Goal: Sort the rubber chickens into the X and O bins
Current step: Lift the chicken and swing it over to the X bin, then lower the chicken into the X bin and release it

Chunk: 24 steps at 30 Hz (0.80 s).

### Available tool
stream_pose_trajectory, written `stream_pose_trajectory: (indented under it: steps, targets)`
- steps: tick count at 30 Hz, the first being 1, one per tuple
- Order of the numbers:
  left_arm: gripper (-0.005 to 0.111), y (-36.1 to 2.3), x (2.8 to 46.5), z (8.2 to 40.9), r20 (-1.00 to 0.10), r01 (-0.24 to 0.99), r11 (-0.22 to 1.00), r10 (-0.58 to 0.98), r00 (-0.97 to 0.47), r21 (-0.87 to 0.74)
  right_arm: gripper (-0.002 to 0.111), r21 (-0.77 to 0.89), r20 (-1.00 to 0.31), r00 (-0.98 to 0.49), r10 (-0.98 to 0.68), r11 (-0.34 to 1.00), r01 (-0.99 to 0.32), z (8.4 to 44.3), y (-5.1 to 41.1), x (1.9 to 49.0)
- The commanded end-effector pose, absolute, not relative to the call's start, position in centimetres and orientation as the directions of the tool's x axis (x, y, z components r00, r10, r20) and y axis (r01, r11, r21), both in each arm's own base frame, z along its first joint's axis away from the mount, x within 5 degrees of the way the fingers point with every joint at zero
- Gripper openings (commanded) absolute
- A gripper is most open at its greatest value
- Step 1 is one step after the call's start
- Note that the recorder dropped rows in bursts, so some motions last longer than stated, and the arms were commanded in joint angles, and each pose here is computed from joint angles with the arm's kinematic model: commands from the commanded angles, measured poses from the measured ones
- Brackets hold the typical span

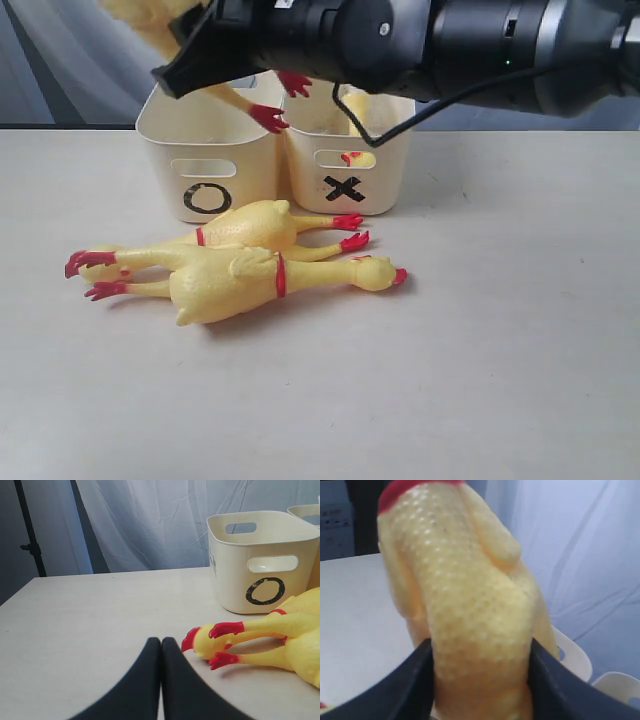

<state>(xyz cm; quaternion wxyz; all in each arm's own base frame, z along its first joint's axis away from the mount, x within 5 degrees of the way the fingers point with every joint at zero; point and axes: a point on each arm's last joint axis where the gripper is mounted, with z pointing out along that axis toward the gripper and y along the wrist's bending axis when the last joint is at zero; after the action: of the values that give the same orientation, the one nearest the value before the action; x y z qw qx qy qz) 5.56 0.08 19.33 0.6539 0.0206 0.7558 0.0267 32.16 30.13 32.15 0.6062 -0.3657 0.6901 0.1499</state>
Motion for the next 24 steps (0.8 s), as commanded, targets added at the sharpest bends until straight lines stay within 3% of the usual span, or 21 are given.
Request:
stream_pose_trajectory:
  steps: [1,8,16,24]
  targets:
    - [0.0,0.1,5.6,19.2,-0.988,-0.009,0.998,0.06,-0.145,0.062,-0.001,-0.181,-0.971,-0.022,-0.239,0.789,-0.588,32.1,27.9,34.7]
    - [0.0,0.1,5.6,19.2,-0.988,-0.009,0.998,0.06,-0.145,0.062,-0.001,-0.145,-0.988,0.013,-0.156,0.886,-0.441,31.9,25.5,37.3]
    - [0.0,0.1,5.6,19.2,-0.988,-0.009,0.998,0.06,-0.145,0.062,-0.001,-0.173,-0.985,0.056,-0.164,0.932,-0.319,28.3,25.1,39.8]
    - [0.0,0.1,5.6,19.2,-0.988,-0.009,0.998,0.06,-0.145,0.062,-0.001,-0.158,-0.986,-0.01,-0.169,0.939,-0.305,24.3,25.9,41.3]
